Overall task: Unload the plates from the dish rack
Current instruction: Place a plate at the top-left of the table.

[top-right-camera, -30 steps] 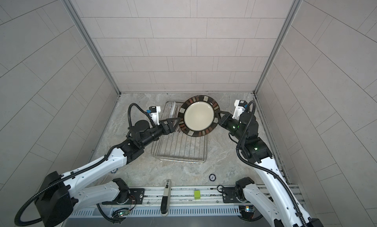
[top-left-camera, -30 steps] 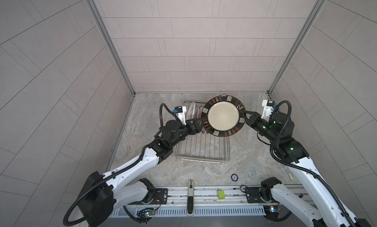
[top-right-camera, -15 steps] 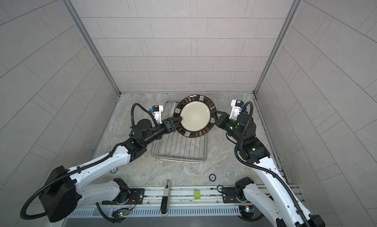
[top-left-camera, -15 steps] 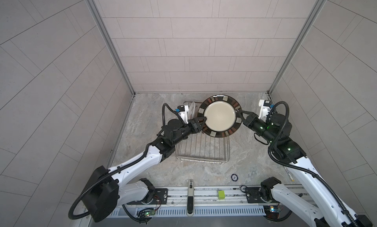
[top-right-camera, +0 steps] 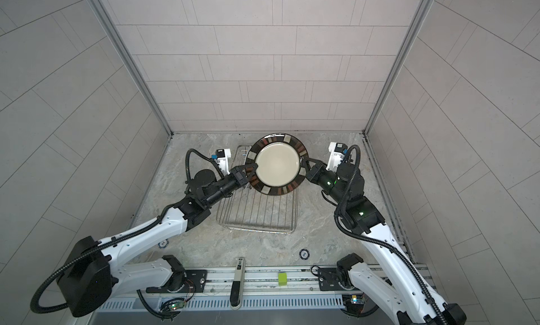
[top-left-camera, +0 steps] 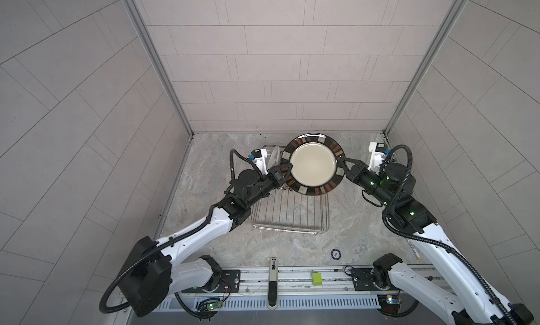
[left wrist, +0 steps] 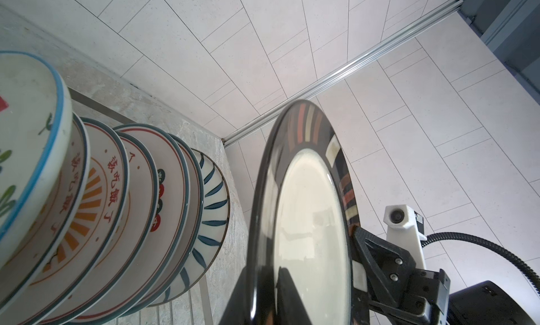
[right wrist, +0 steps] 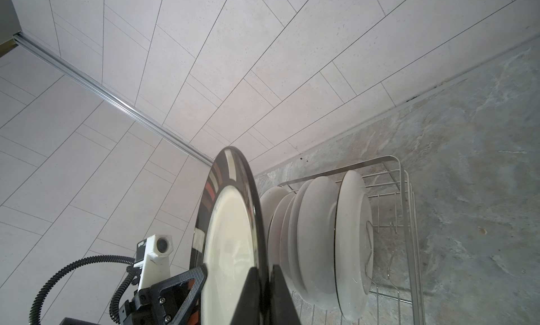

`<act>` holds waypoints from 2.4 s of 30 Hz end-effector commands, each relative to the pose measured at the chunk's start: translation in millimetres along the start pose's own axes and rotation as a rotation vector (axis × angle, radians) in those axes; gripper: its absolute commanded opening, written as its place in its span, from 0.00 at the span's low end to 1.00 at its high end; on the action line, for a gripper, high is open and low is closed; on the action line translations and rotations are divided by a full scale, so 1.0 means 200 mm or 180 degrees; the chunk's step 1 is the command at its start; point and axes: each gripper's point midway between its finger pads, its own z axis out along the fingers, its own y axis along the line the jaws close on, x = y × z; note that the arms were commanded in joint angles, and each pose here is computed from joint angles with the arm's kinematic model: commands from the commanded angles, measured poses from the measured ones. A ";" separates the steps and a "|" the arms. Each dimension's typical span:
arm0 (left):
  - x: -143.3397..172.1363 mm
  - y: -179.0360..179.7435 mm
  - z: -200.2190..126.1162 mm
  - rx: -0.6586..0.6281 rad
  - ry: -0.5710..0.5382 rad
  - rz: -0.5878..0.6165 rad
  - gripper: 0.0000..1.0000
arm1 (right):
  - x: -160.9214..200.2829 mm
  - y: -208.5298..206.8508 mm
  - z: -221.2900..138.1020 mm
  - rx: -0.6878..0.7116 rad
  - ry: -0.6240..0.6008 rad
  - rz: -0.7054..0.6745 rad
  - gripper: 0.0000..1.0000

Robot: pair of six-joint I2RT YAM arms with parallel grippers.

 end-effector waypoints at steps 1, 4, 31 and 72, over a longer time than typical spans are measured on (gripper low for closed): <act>0.01 -0.07 0.00 0.0172 0.0012 0.0132 0.03 | -0.13 0.20 -0.06 -0.0424 -0.0304 -0.0013 0.00; 0.01 -0.07 0.00 0.0164 0.0004 0.0107 0.00 | -0.12 0.19 -0.05 -0.0396 -0.0268 -0.0045 0.00; -0.14 -0.12 -0.12 0.0168 -0.0363 -0.0037 0.00 | 0.02 -0.05 -0.04 0.0304 0.0114 -0.0507 1.00; -0.96 0.48 -1.10 -0.1232 -0.2582 -0.0482 0.00 | 0.81 0.67 0.46 -0.0327 0.1356 -0.3228 0.99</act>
